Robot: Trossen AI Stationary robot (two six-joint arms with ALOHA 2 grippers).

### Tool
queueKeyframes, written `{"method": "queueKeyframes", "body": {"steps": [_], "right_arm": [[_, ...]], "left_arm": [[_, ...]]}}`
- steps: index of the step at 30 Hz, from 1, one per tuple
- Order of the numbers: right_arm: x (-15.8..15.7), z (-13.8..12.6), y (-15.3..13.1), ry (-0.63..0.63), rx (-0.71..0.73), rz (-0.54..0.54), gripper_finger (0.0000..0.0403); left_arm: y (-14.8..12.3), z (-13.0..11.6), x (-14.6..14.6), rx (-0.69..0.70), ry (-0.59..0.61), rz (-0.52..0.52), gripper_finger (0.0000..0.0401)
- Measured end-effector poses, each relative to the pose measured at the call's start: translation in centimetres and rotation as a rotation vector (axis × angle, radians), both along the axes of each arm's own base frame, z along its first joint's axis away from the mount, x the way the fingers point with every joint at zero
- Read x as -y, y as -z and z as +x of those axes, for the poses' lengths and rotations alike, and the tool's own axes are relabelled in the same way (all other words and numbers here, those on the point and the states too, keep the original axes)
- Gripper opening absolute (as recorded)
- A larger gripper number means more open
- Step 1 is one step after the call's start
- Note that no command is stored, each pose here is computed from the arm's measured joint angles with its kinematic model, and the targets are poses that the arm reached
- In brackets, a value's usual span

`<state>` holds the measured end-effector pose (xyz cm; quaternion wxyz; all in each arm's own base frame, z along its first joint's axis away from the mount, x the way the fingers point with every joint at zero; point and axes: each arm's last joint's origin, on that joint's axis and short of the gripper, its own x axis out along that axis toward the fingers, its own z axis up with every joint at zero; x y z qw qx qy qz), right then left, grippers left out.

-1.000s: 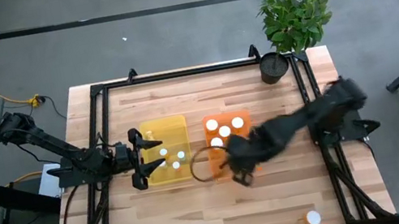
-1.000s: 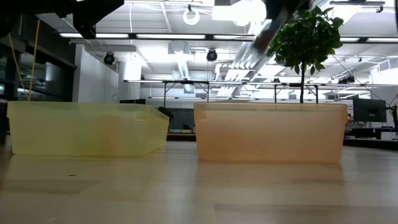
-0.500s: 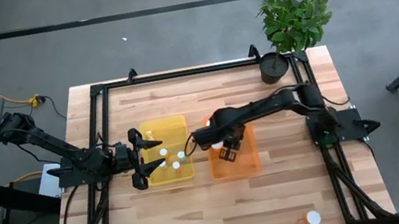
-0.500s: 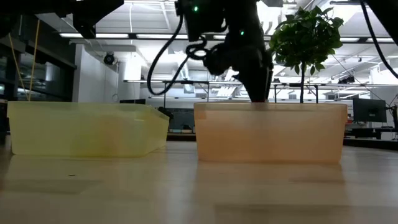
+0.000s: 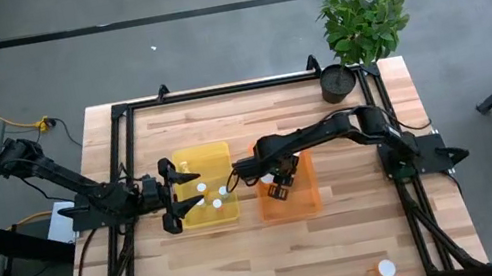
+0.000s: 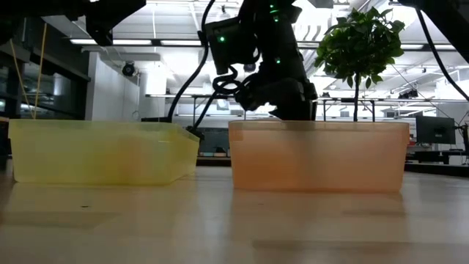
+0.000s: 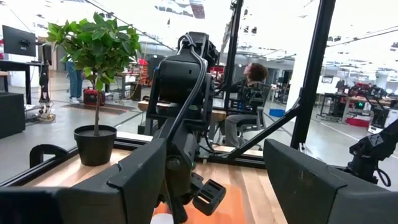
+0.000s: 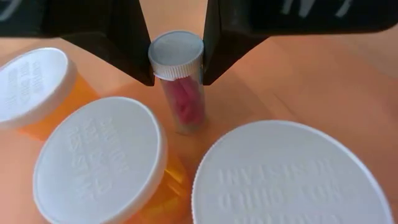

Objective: Pick and place medicine bottles into bin by pill shape (circle, oval)
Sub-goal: Put the blue capsule bottle into the orange bin, then put the orange capsule bottle into the orange bin

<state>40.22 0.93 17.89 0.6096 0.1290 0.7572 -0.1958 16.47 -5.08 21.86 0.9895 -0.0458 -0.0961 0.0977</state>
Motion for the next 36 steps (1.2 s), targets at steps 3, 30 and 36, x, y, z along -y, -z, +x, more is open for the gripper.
{"method": "queueKeyframes", "body": {"steps": [3,30,36], "right_arm": [[0.0,0.0,0.0,-0.002,0.003,-0.006,0.0116],[-9.5,-7.7,-10.5,-0.252,0.485,-0.069,0.0256],[-15.0,-13.3,-10.8,-0.223,0.803,0.081,0.0256]], "left_arm": [[0.0,0.0,0.0,0.0,0.0,0.0,0.0257],[0.0,0.0,0.0,-0.002,0.001,0.0,0.0257],[0.0,0.0,0.0,-0.001,0.001,0.0,0.0257]]}}
